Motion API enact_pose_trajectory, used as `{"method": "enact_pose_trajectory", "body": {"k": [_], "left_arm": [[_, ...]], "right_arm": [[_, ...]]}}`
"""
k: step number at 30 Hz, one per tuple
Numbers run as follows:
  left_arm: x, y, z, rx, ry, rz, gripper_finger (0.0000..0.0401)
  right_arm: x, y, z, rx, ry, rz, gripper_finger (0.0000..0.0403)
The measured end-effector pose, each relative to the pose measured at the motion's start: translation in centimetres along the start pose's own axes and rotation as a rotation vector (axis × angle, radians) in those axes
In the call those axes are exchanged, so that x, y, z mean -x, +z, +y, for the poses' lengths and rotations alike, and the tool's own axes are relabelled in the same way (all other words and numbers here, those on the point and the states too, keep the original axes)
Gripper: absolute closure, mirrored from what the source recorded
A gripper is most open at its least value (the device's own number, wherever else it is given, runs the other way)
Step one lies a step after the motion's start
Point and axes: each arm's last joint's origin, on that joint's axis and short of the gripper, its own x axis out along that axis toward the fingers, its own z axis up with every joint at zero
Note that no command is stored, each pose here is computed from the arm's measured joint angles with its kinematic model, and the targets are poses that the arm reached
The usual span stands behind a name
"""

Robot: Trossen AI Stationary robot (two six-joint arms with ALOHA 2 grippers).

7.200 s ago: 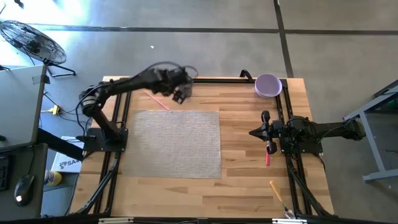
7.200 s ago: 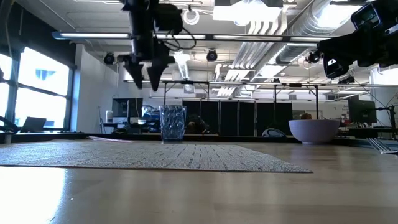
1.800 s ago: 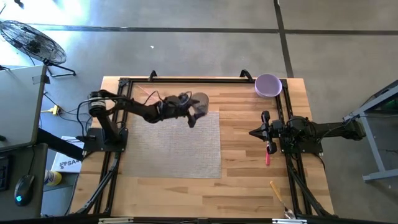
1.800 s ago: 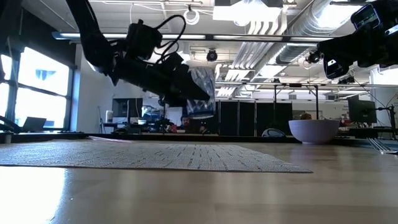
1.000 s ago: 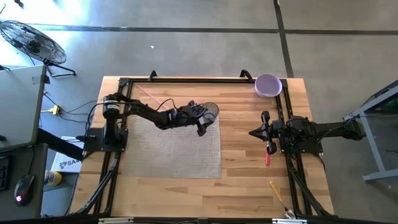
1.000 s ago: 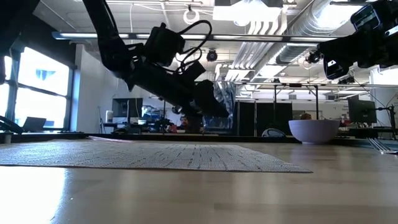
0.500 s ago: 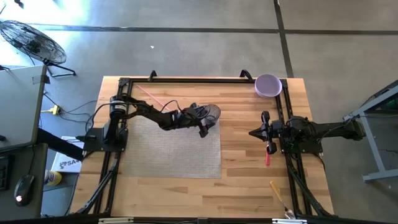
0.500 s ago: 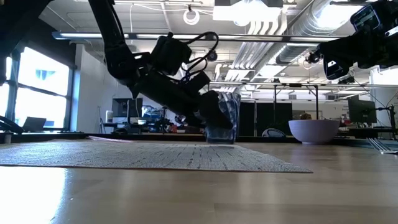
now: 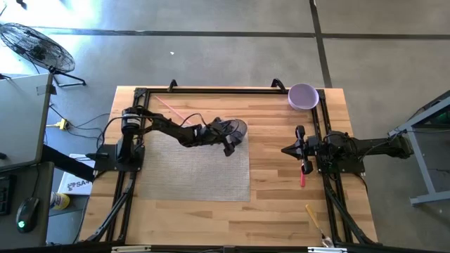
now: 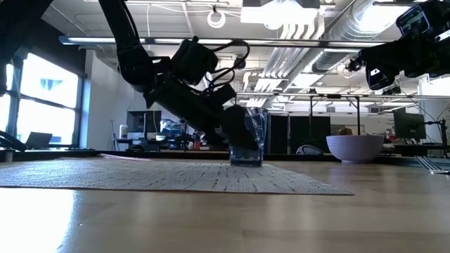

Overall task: Pick & Place Utensil
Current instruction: Put the blue cup on the top right of the gray mat, then put the purple bowl on the gray mat to the bottom left of the blue cup

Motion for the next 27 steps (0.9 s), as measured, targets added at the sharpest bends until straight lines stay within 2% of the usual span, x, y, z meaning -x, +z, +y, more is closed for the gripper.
{"method": "enact_pose_trajectory", "body": {"k": [9,20,27], "left_arm": [[0.4,-0.4,-0.5,-0.022,0.015,0.054,0.0019],[1.5,-0.5,-1.0,-0.038,0.124,0.117,0.0021],[2.3,-0.6,-1.9,-0.038,0.116,0.159,0.0021]], "right_arm": [[0.0,0.0,0.0,0.000,0.000,0.000,0.0401],[0.0,0.0,0.0,0.000,0.000,0.000,0.0401],[0.0,0.0,0.0,0.000,0.000,0.000,0.0396]]}}
